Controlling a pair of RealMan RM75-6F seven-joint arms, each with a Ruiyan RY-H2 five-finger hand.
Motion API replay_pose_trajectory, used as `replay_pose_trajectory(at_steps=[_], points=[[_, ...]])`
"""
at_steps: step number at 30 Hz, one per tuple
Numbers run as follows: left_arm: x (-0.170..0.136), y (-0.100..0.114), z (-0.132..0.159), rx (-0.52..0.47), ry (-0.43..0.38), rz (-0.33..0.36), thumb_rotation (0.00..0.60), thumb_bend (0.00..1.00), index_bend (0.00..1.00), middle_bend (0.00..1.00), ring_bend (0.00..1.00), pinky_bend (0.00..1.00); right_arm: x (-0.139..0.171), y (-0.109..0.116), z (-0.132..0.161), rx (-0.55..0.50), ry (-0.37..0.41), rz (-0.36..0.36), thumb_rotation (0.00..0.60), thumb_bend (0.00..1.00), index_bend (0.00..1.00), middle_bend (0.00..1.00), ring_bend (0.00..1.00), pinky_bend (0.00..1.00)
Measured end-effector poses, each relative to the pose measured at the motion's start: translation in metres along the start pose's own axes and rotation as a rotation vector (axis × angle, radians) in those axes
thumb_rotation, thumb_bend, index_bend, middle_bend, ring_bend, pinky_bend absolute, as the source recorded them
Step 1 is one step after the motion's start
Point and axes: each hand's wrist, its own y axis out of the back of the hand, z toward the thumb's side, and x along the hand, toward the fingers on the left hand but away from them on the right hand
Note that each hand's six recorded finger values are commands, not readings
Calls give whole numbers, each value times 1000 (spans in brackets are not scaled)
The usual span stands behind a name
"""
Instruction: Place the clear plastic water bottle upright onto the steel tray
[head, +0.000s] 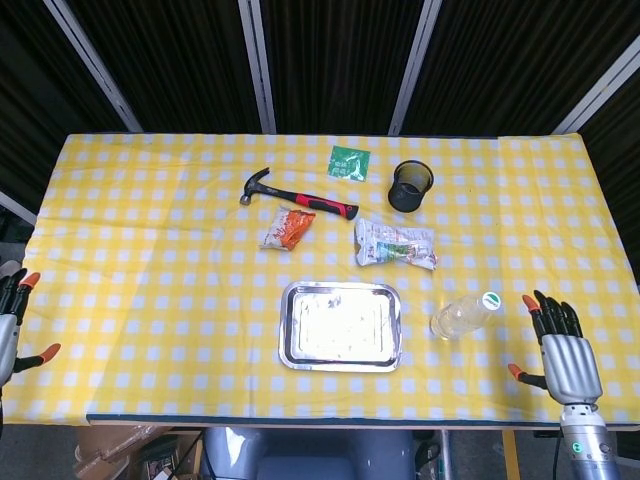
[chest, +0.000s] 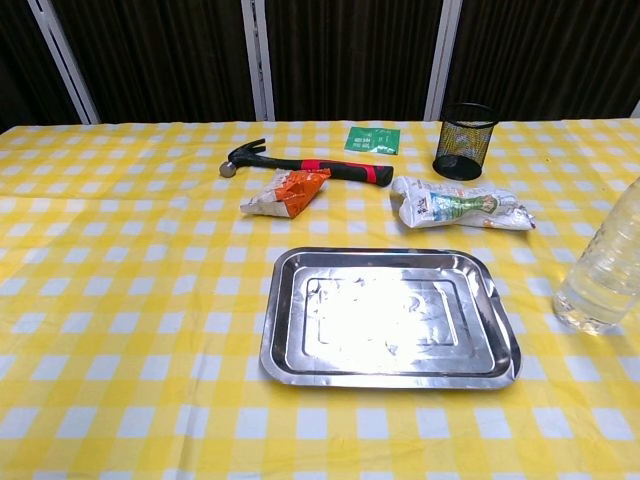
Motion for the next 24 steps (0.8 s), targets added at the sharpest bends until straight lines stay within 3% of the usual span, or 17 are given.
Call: replay_pose_trajectory(at_steps=[13,19,24], points=[[-13,16,8,-49,-88,73,600,190,63,0,0,0,-2,-4,1,0,5,13,600,110,66,0,0,0],[-12,16,8,-59,-91,82,600,190,63,0,0,0,0,-10,8,-116,13,71,600,110,78,0,0,0],[-12,16,8,-62,-98,93,600,190,63,0,0,0,-4,-24,18,-254,17,175,600,110,79,0,0,0]])
